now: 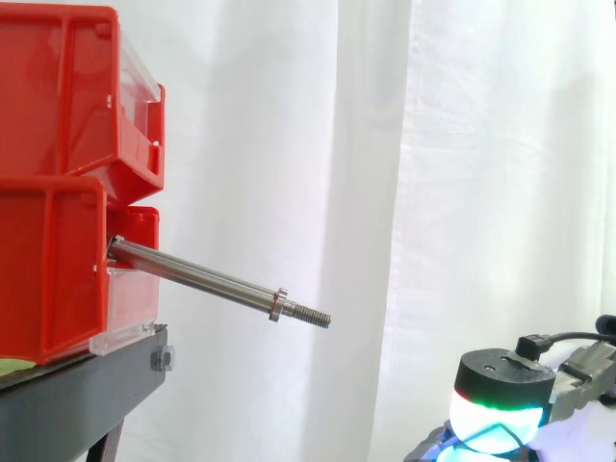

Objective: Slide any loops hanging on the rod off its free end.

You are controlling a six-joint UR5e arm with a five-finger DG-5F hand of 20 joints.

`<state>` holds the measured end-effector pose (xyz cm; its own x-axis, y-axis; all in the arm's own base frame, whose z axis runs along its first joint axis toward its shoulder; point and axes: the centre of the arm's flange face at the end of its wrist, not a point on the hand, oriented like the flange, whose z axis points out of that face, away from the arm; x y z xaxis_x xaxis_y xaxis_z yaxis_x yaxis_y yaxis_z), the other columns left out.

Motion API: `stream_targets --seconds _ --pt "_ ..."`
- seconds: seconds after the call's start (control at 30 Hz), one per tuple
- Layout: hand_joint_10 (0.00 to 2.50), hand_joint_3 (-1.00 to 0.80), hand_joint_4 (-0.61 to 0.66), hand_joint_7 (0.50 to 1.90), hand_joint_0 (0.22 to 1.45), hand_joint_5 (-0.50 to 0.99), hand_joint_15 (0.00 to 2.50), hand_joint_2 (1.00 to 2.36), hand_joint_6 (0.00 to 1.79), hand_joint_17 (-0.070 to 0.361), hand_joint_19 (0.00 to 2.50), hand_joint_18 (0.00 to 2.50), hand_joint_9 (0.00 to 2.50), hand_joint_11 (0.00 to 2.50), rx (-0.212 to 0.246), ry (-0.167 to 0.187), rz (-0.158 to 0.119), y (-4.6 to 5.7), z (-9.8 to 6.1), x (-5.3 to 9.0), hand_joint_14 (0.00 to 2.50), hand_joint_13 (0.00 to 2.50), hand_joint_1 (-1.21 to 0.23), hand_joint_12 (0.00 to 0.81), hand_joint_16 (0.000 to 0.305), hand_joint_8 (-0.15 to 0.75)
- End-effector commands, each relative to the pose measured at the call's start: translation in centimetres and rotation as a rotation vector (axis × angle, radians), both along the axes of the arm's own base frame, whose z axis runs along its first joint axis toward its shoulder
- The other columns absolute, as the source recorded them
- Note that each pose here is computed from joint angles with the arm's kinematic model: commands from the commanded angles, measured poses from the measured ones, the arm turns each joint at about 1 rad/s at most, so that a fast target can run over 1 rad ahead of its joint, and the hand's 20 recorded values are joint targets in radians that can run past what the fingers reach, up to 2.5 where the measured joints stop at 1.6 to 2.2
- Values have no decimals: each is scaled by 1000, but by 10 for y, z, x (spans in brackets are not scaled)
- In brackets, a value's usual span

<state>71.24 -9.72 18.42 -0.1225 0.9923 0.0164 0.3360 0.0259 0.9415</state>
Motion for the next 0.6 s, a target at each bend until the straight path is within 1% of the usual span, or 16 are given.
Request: stream_targets --seconds 0.0,0.13,0.33,0.57 --pt "9 -279 206 1487 569 -163 0 1020 803 98 20 431 858 270 1 1 1 1 0 0 0 517 -656 343 44 362" --pt "9 -262 194 1482 568 -168 0 1021 812 99 15 434 856 273 2 -1 0 1 0 0 0 520 -706 343 44 360" --pt "9 -264 176 1462 571 -182 0 1020 826 99 7 437 838 272 17 3 -5 2 0 0 0 520 -753 345 44 353" --pt "10 -265 149 1483 584 -191 0 1020 830 99 5 439 829 285 45 16 -18 0 -1 -1 0 519 -803 345 44 347"
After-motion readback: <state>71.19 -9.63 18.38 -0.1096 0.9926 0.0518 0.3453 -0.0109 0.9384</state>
